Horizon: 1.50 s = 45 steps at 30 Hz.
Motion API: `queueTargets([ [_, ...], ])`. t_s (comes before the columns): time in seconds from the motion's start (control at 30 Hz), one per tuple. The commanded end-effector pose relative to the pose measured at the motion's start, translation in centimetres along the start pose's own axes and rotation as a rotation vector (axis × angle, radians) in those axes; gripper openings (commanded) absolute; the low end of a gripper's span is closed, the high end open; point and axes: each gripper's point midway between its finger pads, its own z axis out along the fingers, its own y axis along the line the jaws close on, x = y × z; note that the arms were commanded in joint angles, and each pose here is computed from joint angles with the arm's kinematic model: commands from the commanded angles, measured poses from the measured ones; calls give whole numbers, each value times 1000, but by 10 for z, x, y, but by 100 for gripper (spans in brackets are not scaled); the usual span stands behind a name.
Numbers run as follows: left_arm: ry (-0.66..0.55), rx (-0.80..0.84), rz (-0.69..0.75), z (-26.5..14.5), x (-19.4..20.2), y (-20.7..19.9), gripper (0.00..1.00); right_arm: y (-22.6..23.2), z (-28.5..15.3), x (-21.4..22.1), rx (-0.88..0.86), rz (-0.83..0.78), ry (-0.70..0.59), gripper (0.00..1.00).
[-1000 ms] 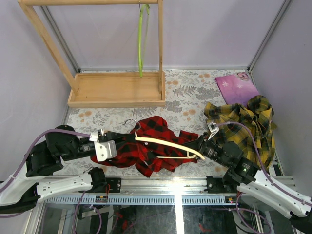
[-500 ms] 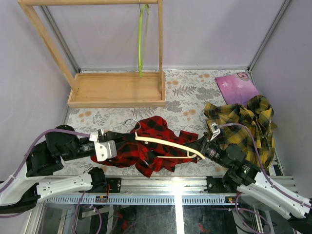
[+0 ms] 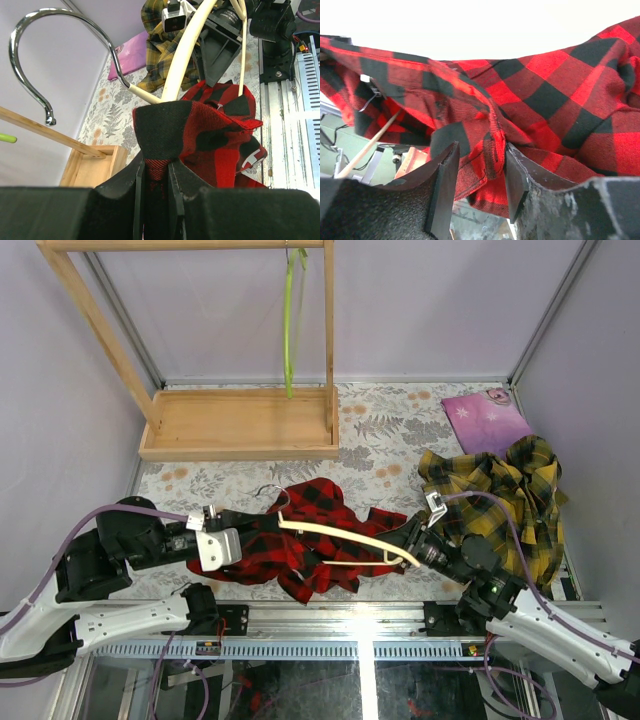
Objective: Place the shirt on the hanger
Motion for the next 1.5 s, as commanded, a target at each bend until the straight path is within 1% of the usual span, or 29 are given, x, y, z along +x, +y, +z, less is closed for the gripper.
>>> queueTargets([
  [0.0, -73, -66, 58, -1, -18, 16, 0, 38, -3, -17, -172, -13, -69, 45],
  [0.17, -74, -71, 59, -2, -18, 16, 0, 28, -2, -10, -129, -8, -34, 43],
  [0.33, -69, -75, 61, -2, -16, 17, 0, 17, -3, -5, -84, 2, -22, 23],
  [0.43, -69, -83, 59, -3, -16, 18, 0, 14, -5, -10, -49, -8, -41, 14],
  [0.57, -79, -110, 65, -9, -20, 23, 0, 6, -14, -24, 52, -49, -87, 2],
  [0.6, -79, -114, 67, -10, -21, 24, 0, 6, -17, -28, 70, -67, -98, 0],
  [0.8, -73, -127, 70, -13, -21, 26, 0, 6, -36, -47, 180, -161, -130, 0],
  [1.07, -60, -131, 70, -12, -18, 27, 0, 29, -55, -71, 231, -258, -141, 0],
  [1.3, -50, -165, 78, -14, -20, 36, 0, 49, -71, -86, 294, -341, -99, 0],
  [1.47, -29, -190, 91, -11, -20, 43, 0, 55, -76, -94, 361, -396, -46, 0],
])
